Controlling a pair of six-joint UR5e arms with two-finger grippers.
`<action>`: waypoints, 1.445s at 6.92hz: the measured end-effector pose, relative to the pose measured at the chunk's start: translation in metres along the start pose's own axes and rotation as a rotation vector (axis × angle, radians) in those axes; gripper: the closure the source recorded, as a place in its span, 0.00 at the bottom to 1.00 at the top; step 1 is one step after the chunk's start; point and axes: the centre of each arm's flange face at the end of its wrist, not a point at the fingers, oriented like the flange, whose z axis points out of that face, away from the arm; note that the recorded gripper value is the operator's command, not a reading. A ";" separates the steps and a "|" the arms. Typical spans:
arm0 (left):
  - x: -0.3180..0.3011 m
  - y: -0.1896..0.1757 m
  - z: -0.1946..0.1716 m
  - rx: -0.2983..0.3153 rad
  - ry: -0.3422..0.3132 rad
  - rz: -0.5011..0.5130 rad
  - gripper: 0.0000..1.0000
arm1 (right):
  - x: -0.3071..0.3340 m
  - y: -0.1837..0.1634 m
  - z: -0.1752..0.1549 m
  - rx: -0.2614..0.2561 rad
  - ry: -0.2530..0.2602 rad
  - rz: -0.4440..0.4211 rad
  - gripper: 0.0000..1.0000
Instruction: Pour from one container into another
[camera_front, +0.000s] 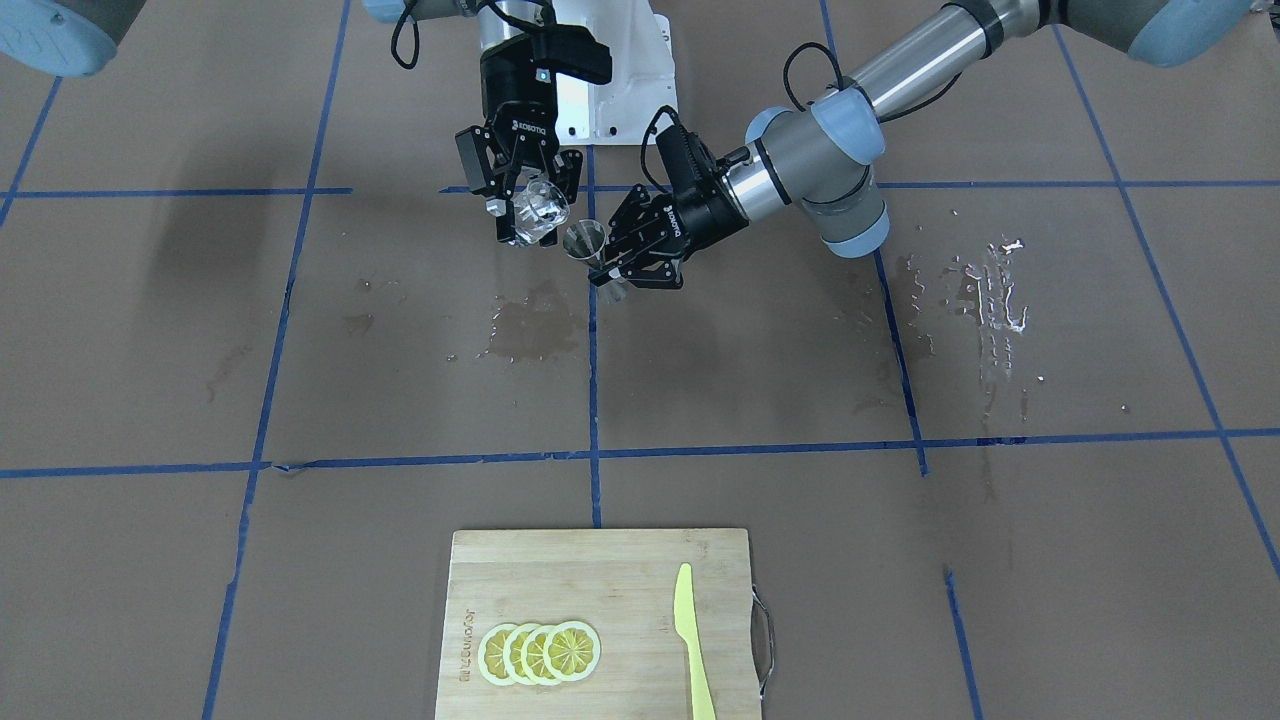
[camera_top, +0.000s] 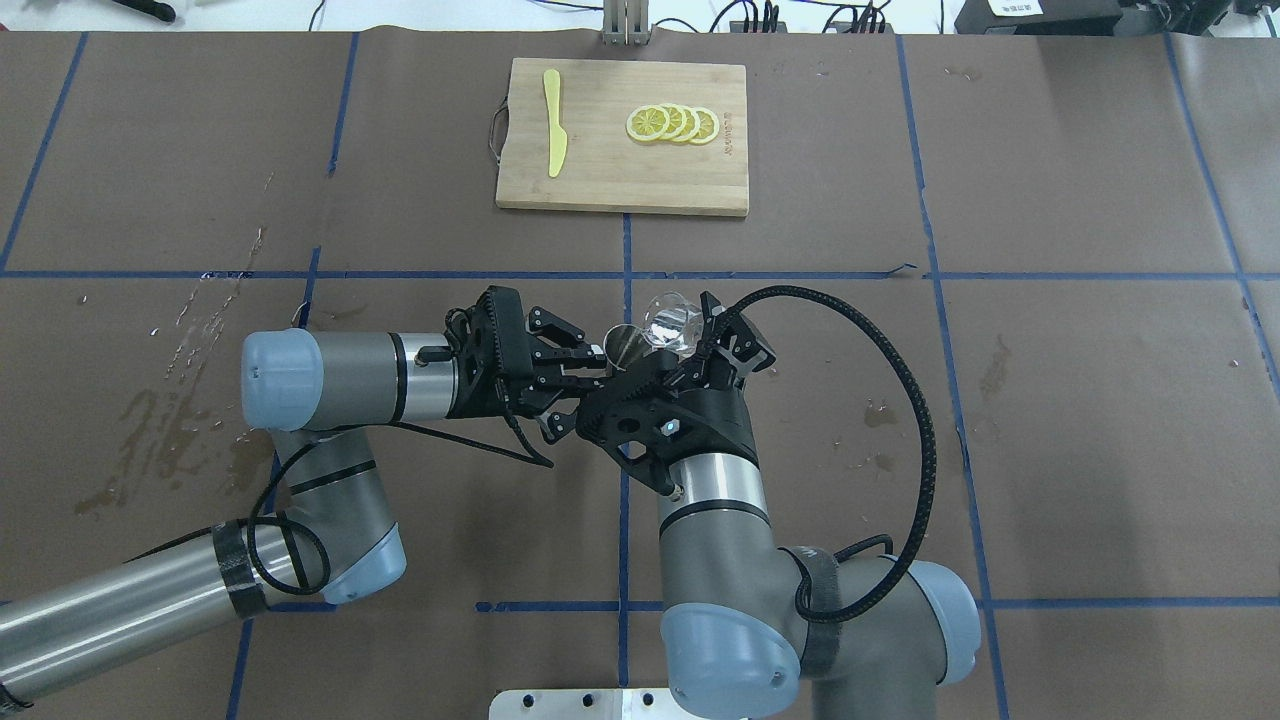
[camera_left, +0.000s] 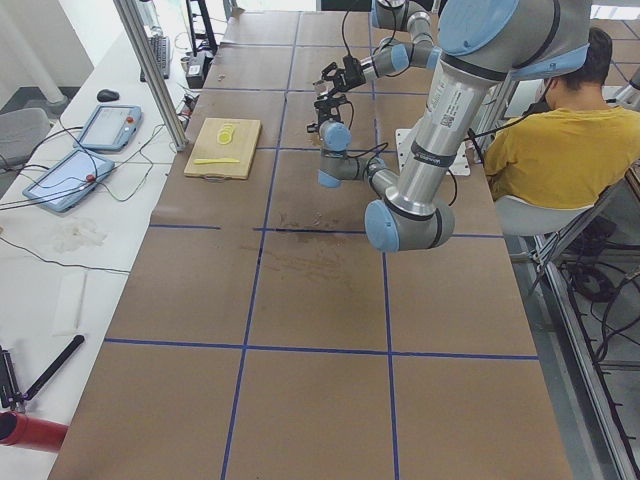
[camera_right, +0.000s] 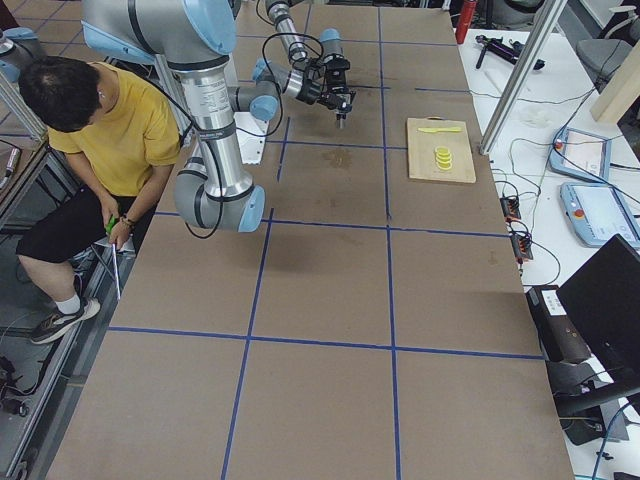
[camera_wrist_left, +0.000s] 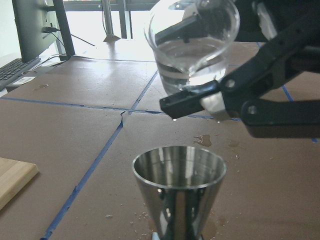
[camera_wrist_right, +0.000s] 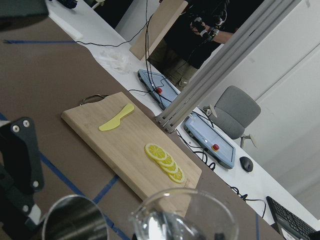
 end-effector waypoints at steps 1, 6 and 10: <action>0.000 0.000 0.000 0.000 0.000 0.000 1.00 | -0.002 -0.003 0.000 -0.008 0.006 -0.029 1.00; 0.001 -0.001 0.000 0.002 0.001 0.000 1.00 | -0.005 -0.010 0.000 -0.021 0.049 -0.277 1.00; 0.001 -0.001 0.000 0.004 0.001 0.001 1.00 | -0.003 -0.013 0.001 -0.021 0.078 -0.417 1.00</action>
